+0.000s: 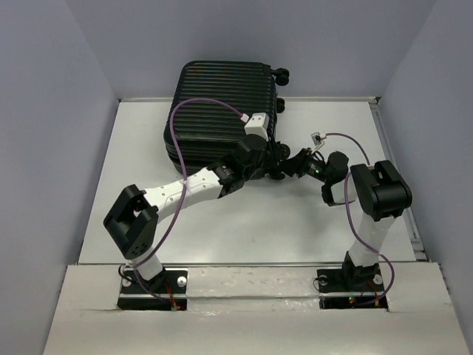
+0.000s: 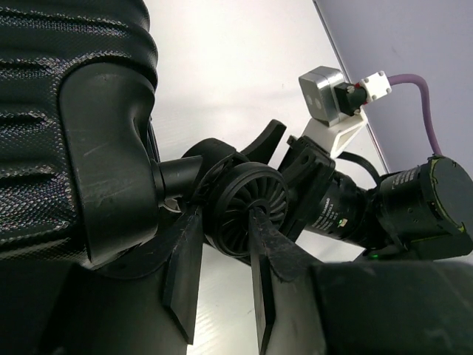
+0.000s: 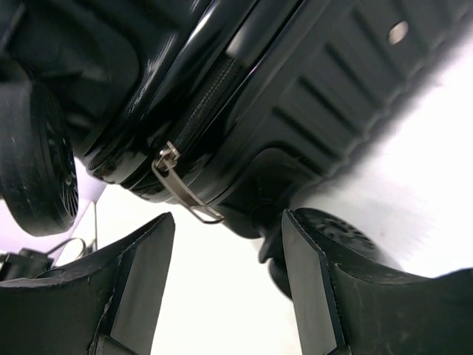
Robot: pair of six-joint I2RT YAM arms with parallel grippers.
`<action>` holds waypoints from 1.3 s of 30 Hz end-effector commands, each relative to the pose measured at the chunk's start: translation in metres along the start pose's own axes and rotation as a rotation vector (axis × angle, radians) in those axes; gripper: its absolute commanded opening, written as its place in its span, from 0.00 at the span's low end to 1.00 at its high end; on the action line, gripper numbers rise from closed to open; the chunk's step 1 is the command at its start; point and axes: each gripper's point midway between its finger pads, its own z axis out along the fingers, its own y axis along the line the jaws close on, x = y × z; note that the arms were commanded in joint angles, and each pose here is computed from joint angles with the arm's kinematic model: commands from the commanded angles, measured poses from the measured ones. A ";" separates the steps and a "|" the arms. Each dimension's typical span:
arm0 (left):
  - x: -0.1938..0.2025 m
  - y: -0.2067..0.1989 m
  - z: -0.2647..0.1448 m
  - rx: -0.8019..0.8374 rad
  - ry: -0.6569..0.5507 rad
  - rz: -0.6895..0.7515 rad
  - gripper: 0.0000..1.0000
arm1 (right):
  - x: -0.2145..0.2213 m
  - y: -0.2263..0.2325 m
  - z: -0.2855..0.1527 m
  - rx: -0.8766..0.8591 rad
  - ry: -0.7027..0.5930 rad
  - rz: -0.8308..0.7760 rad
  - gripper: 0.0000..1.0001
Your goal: Pack the luggage
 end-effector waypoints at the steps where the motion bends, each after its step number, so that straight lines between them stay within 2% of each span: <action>1: -0.028 -0.018 -0.001 0.050 -0.088 -0.020 0.06 | -0.054 0.037 0.000 -0.155 -0.163 -0.238 0.66; 10: -0.028 -0.018 0.000 0.051 -0.090 -0.019 0.06 | -0.057 0.052 0.007 -0.281 -0.132 -0.185 0.62; 19: -0.026 -0.018 0.002 0.054 -0.086 -0.020 0.06 | -0.062 0.062 0.009 -0.328 -0.103 -0.176 0.56; 34: -0.028 -0.019 0.003 0.057 -0.089 -0.025 0.06 | -0.047 0.065 0.011 -0.378 0.002 -0.117 0.55; 39: -0.030 -0.021 0.005 0.060 -0.094 -0.028 0.06 | -0.041 0.062 0.009 -0.364 0.003 -0.097 0.44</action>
